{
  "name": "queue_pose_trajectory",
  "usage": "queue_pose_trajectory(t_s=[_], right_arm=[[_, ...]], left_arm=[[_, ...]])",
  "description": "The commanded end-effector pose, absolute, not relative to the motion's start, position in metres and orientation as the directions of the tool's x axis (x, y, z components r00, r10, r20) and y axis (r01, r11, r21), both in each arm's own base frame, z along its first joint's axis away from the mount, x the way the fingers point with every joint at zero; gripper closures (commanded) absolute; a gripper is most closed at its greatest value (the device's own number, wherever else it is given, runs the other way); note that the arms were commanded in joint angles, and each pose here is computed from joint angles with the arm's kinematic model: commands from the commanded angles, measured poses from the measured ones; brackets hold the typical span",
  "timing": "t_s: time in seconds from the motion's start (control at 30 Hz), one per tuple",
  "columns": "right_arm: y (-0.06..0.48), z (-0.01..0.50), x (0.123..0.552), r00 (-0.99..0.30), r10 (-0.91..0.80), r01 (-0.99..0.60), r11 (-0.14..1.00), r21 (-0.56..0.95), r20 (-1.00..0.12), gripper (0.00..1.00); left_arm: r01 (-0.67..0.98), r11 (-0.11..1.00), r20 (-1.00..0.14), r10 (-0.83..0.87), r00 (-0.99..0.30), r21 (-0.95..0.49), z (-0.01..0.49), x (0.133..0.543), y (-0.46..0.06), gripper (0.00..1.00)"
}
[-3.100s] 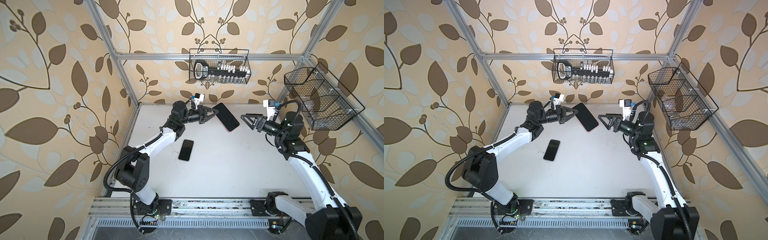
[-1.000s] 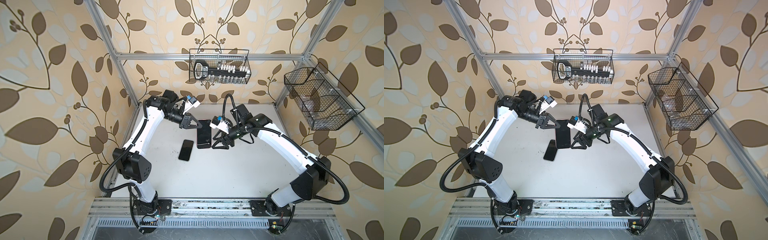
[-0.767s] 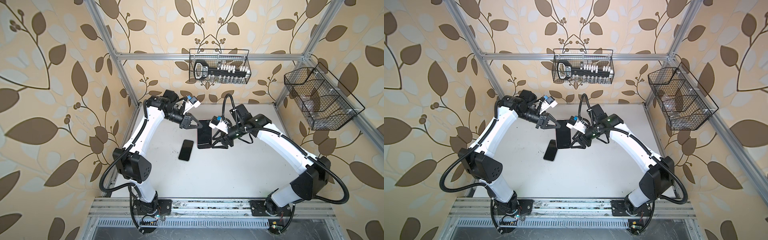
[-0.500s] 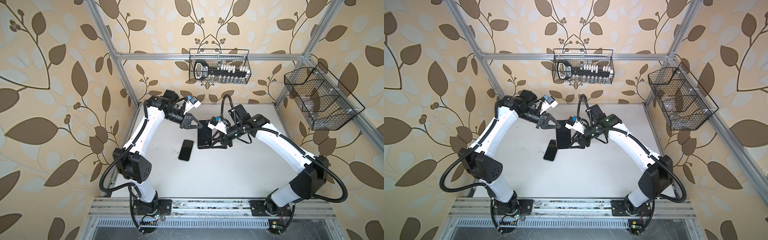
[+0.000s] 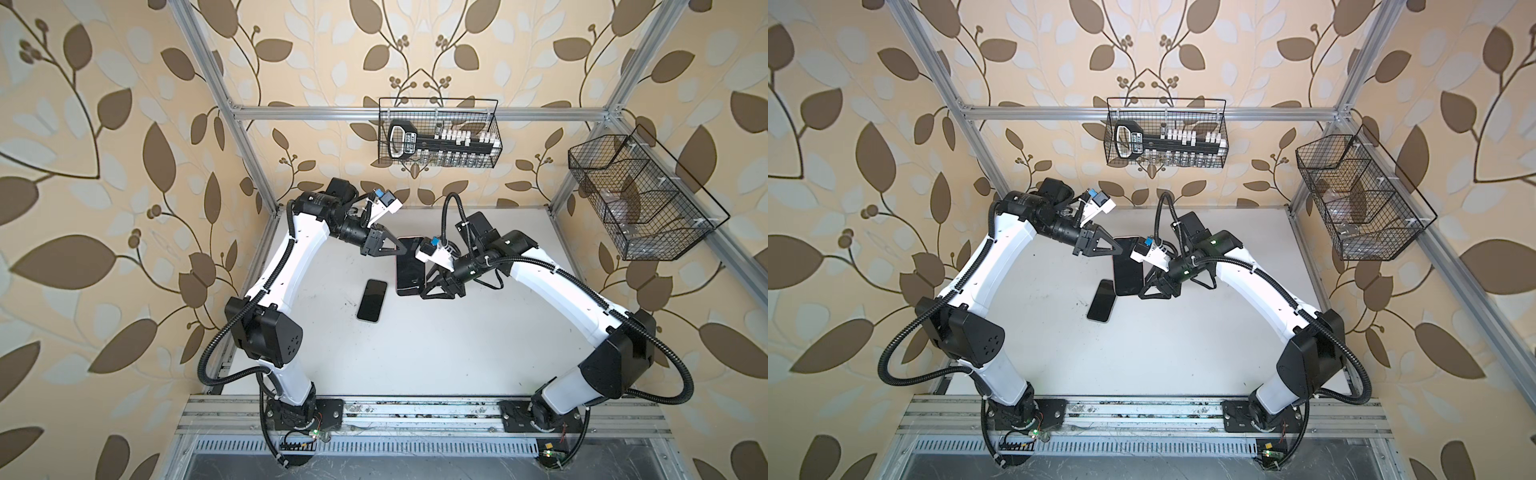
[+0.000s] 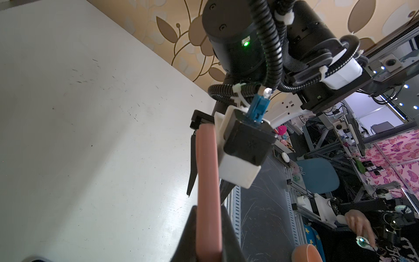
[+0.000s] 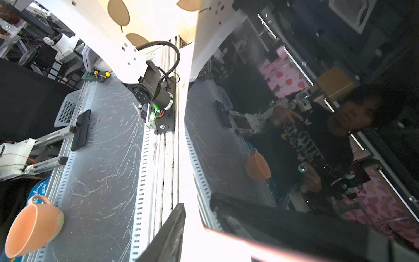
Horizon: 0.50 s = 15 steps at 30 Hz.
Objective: Take the phone out of the phone case
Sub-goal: Remove the phone case from the phone.
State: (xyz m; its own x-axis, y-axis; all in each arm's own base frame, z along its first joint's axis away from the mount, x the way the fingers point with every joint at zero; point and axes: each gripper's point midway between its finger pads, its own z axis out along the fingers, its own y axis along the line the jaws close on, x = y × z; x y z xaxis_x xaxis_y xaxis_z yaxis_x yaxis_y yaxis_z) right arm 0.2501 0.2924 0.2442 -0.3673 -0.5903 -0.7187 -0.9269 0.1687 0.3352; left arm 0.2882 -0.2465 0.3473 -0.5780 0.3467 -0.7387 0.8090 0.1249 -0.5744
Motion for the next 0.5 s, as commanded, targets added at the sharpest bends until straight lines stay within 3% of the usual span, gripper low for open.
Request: queue_pose_trajectory(t_s=[0.0, 0.47], right_arm=[[0.291, 0.243, 0.239, -0.352, -0.597, -0.930, 0.133, 0.344, -0.721, 0.60], [0.289, 0.256, 0.236, -0.322, -0.570, -0.942, 0.115, 0.315, -0.756, 0.78]], left_arm=[[0.830, 0.038, -0.786, 0.298, -0.541, -0.557, 0.382, 0.263, -0.247, 1.00], [0.825, 0.042, -0.781, 0.298, -0.549, -0.564, 0.381, 0.262, -0.247, 1.00]])
